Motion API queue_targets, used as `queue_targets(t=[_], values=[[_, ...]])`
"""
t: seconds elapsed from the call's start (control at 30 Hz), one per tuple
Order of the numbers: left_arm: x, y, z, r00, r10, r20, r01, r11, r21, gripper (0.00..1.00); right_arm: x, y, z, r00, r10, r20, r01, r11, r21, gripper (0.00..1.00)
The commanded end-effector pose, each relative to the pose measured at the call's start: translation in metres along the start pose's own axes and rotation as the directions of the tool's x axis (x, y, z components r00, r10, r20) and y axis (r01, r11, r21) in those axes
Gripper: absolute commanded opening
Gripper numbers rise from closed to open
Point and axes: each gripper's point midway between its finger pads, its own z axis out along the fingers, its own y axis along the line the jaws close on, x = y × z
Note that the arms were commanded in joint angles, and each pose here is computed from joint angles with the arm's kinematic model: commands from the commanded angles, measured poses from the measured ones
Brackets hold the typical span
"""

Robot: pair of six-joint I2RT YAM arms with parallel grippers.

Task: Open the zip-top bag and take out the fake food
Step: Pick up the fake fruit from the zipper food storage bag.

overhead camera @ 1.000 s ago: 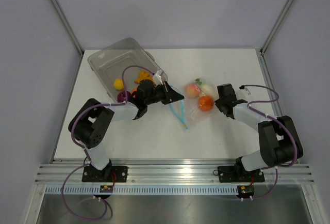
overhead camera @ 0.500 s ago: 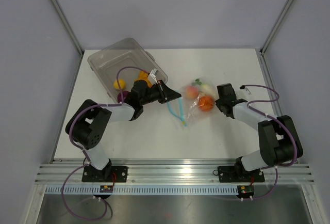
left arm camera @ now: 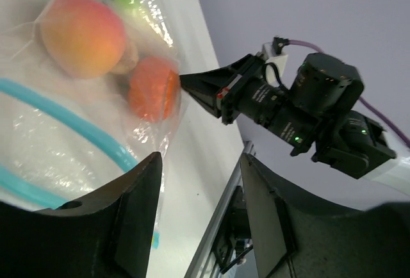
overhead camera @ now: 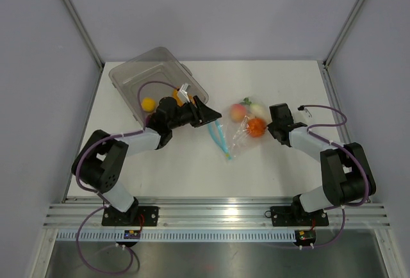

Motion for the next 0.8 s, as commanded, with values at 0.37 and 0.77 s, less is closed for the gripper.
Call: queue_targets(t=[0.37, 0.77], values=[[0.001, 0.021, -0.048, 0.983, 0.020, 0.183, 0.008, 0.989, -0.149, 0.45, -0.014, 0.009, -0.004, 0.998, 0.031, 0.054, -0.031, 0.999, -0.013, 0.00], [0.018, 0.059, -0.032, 0.984, -0.051, 0.170, 0.085, 0.977, -0.196, 0.35, -0.013, 0.010, -0.005, 0.998, 0.035, 0.046, -0.034, 0.999, -0.023, 0.00]])
